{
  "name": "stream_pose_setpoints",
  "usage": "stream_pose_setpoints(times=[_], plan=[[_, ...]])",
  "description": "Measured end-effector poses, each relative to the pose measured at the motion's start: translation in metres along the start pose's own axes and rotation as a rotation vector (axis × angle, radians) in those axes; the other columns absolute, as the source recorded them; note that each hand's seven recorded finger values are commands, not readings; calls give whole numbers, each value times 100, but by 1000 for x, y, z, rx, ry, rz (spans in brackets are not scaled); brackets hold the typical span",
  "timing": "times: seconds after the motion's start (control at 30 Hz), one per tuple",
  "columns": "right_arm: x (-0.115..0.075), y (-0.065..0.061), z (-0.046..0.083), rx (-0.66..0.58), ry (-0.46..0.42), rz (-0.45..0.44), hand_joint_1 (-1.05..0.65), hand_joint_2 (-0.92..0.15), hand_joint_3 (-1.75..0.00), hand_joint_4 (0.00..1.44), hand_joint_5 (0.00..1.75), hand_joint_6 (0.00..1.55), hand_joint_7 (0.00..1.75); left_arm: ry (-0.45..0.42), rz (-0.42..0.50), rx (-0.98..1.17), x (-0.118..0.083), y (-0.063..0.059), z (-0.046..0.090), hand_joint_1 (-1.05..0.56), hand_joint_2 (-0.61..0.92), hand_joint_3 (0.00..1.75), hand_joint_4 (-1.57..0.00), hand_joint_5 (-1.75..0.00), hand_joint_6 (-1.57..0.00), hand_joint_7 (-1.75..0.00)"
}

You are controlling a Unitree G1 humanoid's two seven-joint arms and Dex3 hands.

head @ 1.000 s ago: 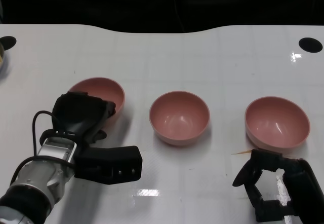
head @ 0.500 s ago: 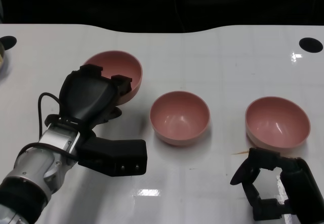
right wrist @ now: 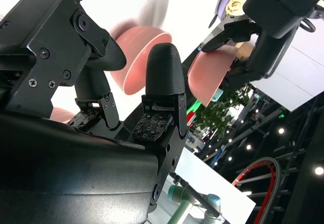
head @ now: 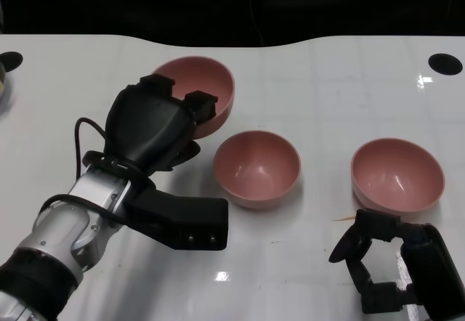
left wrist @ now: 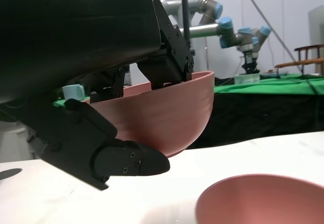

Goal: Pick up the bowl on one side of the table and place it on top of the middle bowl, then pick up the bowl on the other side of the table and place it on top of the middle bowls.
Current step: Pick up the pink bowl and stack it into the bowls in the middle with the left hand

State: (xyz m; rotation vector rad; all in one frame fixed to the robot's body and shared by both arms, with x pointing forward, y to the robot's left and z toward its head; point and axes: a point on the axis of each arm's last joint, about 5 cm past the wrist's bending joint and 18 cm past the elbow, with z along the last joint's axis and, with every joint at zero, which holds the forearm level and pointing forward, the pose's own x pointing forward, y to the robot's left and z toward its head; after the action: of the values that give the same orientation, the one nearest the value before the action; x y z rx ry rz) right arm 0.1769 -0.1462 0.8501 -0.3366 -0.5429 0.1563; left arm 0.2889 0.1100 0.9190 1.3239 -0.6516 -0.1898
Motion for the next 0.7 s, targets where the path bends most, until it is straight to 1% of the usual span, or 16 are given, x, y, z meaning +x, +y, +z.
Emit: stream_pose_setpoints(times=[0.13,0.2,0.27,0.3,0.47,0.5,0.57,0.6,0.63,0.67,0.7], plan=[[0,0,0,0,0,0,11,-21,-143,85,154,87,123,-35,5,-50,2,-1,6,-21,45,93,-90,-175,-81,-151],[0,0,0,0,1,0,11,-21,-142,86,154,87,123,-58,4,-63,2,-2,9,-22,45,89,-90,-175,-82,-146],[0,0,0,0,1,0,11,-20,-142,86,154,87,123,-86,-4,-78,2,-3,13,-21,48,85,-90,-175,-88,-135],[0,0,0,-1,1,1,11,-20,-142,86,154,87,123,-101,-6,-88,2,-4,15,-21,49,84,-90,-175,-89,-133],[0,0,0,-2,0,2,11,-19,-144,86,153,87,122,-146,-29,-123,4,-7,24,-22,53,80,-88,-175,-86,-135],[0,0,0,-2,1,2,11,-19,-144,86,153,87,122,-151,-36,-126,4,-7,25,-23,55,76,-87,-175,-85,-137],[0,0,0,-2,1,2,11,-19,-145,86,153,88,122,-163,-43,-128,4,-8,28,-23,58,66,-87,-175,-86,-133],[0,0,0,-2,1,2,11,-20,-145,86,153,88,122,-172,-49,-127,3,-10,29,-23,59,64,-88,-175,-84,-137],[0,0,0,-2,1,2,12,-19,-145,86,153,88,122,-180,-56,-128,3,-11,31,-23,61,61,-88,-175,-79,-148],[0,0,0,-2,1,2,12,-19,-145,86,153,88,122,-185,-61,-132,3,-12,32,-23,62,59,-87,-175,-77,-154],[0,0,0,-2,1,3,12,-19,-145,86,153,88,122,-187,-67,-134,3,-13,33,-23,62,56,-87,-175,-77,-148]])
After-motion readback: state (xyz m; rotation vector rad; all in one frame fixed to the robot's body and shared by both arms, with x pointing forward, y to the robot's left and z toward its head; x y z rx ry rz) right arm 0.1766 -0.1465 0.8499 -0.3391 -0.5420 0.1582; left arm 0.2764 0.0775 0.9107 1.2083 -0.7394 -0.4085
